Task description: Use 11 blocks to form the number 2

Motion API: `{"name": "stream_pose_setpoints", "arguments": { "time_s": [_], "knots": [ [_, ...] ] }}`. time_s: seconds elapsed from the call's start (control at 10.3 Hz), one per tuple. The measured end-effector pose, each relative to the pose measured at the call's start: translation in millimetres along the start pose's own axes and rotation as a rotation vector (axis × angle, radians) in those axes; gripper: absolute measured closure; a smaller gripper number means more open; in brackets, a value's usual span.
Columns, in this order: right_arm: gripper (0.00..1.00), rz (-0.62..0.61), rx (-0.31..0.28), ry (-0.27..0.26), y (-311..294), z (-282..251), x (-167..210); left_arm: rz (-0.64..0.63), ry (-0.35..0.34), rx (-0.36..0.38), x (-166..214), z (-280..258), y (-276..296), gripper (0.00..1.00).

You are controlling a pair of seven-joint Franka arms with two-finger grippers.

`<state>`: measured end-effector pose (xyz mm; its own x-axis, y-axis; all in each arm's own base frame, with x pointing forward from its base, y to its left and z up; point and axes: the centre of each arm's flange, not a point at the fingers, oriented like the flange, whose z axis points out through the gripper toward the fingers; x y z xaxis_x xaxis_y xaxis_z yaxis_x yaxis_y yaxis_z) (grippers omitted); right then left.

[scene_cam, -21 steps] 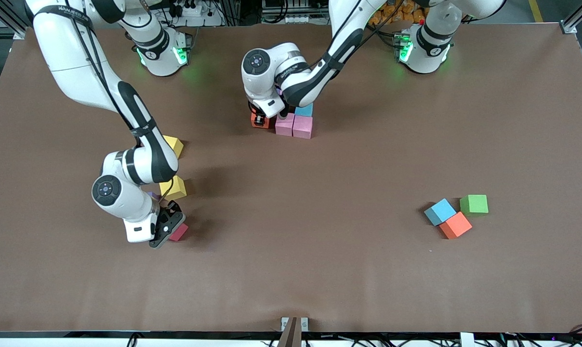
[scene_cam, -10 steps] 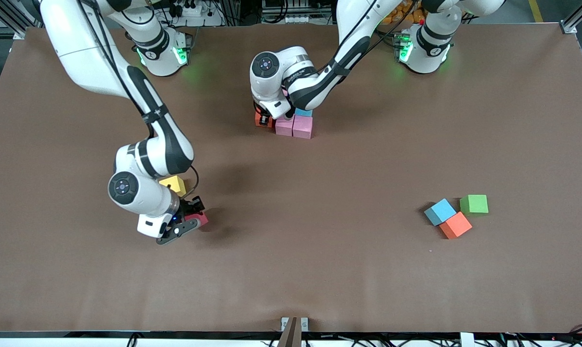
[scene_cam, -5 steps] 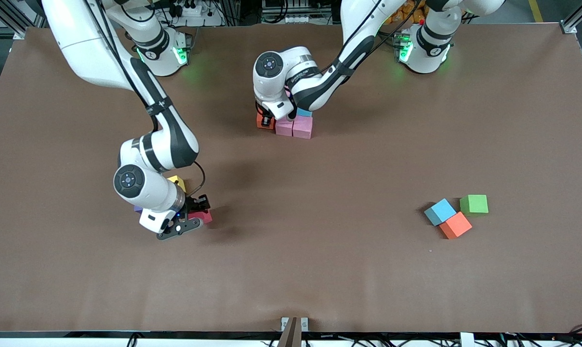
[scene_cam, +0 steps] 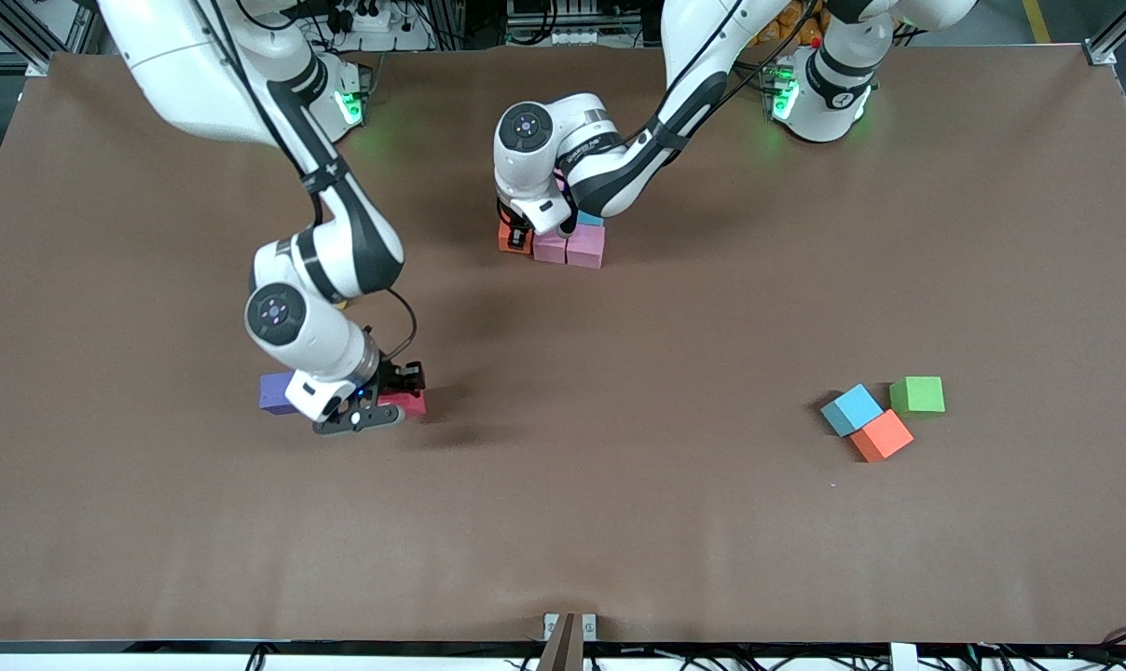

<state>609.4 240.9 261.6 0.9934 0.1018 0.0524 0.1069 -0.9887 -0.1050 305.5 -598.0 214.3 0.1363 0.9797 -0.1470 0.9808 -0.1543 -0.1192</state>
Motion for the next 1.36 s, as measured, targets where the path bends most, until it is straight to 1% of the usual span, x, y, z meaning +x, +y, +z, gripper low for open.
{"name": "stream_pose_setpoints", "arguments": {
  "time_s": [0.19,0.39,0.68,0.88,0.97,1.17,1.36],
  "knots": [
    [0.44,0.036,0.005,0.033,-8.0,5.4,-20.1,-0.001,-0.003,-0.002,1.1,1.3,0.0,0.42],
    [0.44,0.059,0.008,0.062,-3.0,8.7,-32.6,-0.001,-0.003,-0.002,1.5,1.8,-0.2,0.42],
    [0.44,0.129,0.014,0.078,-7.6,4.0,-46.9,-0.001,-0.001,-0.001,2.1,2.6,-0.4,0.42],
    [0.44,0.167,0.028,0.095,-31.0,8.3,-63.4,-0.001,0.001,0.000,2.7,3.4,-0.9,0.42],
    [0.44,0.183,0.034,0.098,-45.6,14.7,-74.6,-0.001,0.002,0.001,3.1,4.0,-1.3,0.42],
    [0.44,0.215,0.039,0.086,-72.1,23.1,-93.4,-0.001,0.003,0.003,3.6,4.9,-1.7,0.42],
    [0.44,0.222,0.039,0.078,-83.0,25.0,-102.0,-0.001,0.004,0.003,3.9,5.3,-2.0,0.41]
  ]
}}
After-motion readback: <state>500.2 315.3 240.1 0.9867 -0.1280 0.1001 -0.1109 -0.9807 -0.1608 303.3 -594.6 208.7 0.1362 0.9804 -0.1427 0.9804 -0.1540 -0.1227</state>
